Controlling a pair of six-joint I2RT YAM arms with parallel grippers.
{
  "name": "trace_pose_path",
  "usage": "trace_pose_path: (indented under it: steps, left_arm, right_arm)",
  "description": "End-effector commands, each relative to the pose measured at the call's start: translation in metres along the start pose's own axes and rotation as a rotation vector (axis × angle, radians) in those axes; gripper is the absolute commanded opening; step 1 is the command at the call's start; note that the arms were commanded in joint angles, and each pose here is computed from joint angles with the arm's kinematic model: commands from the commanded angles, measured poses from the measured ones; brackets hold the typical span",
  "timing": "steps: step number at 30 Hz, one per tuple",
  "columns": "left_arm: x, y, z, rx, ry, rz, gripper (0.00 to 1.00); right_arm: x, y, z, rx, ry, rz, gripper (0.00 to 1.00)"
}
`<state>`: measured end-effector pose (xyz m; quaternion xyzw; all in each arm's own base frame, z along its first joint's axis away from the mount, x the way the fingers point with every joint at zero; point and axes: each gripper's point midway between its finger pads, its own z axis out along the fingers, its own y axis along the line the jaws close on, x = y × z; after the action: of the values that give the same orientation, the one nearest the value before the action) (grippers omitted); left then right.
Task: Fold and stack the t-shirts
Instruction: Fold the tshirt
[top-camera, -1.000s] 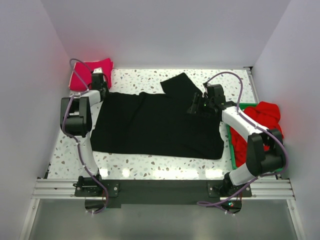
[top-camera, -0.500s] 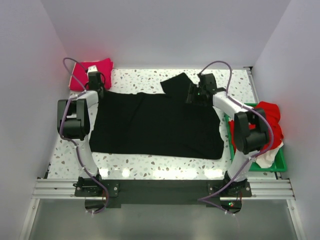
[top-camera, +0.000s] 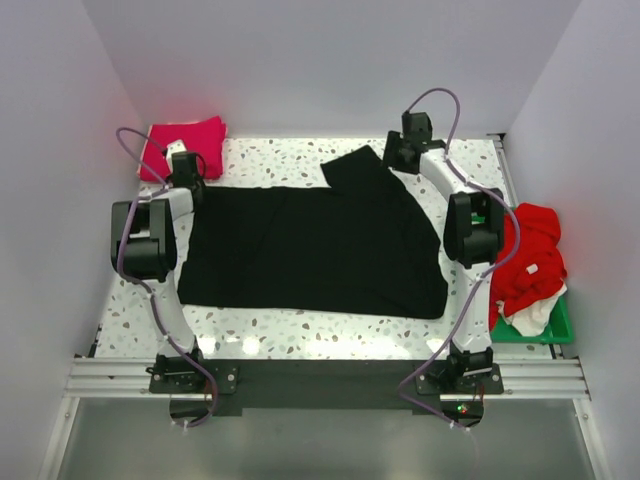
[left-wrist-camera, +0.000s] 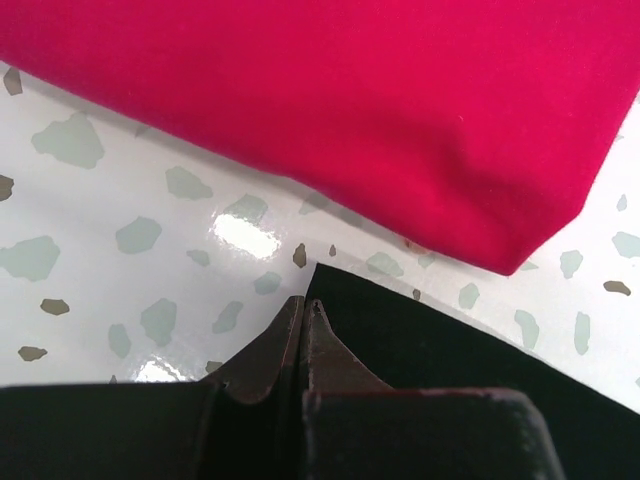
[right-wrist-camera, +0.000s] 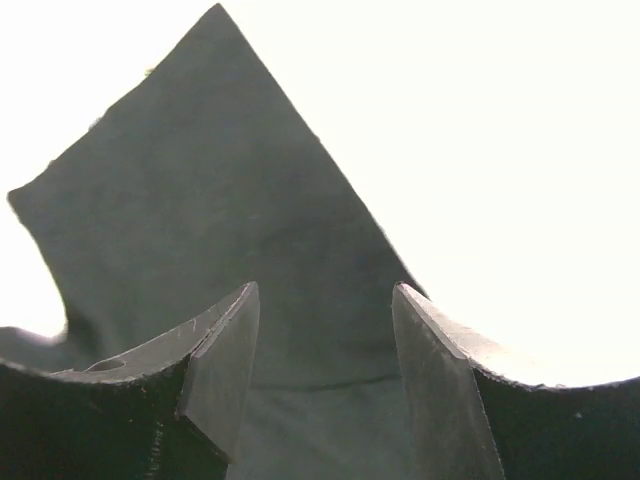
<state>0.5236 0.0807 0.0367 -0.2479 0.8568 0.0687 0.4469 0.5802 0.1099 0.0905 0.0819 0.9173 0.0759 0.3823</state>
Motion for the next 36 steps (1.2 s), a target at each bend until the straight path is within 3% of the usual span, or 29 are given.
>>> trace_pose_path:
  steps: [1, 14, 20, 26, 32, 36]
  left_arm:
    - [-0.045, -0.001, -0.014, 0.005, -0.126, -0.057, 0.0]
    - [-0.047, -0.007, -0.016, 0.038, -0.128, -0.061, 0.0]
    - [-0.052, -0.01, -0.02, 0.056, -0.136, -0.067, 0.0]
    - [-0.056, -0.01, -0.022, 0.057, -0.147, -0.07, 0.0]
    - [-0.068, -0.011, -0.024, 0.069, -0.172, -0.085, 0.0]
    - [-0.074, -0.009, -0.022, 0.073, -0.181, -0.1, 0.0]
  right_arm:
    - [0.011, -0.017, 0.013, 0.085, 0.043, -0.045, 0.59]
    - [0.035, -0.026, 0.046, 0.11, 0.119, -0.054, 0.56]
    - [0.035, -0.019, 0.048, 0.076, 0.127, -0.045, 0.45]
    - [0.034, -0.017, 0.05, 0.071, 0.137, -0.044, 0.21]
    - [0.001, -0.012, 0.042, 0.08, 0.059, -0.054, 0.0]
    - [-0.024, -0.009, 0.031, 0.075, -0.012, -0.048, 0.0]
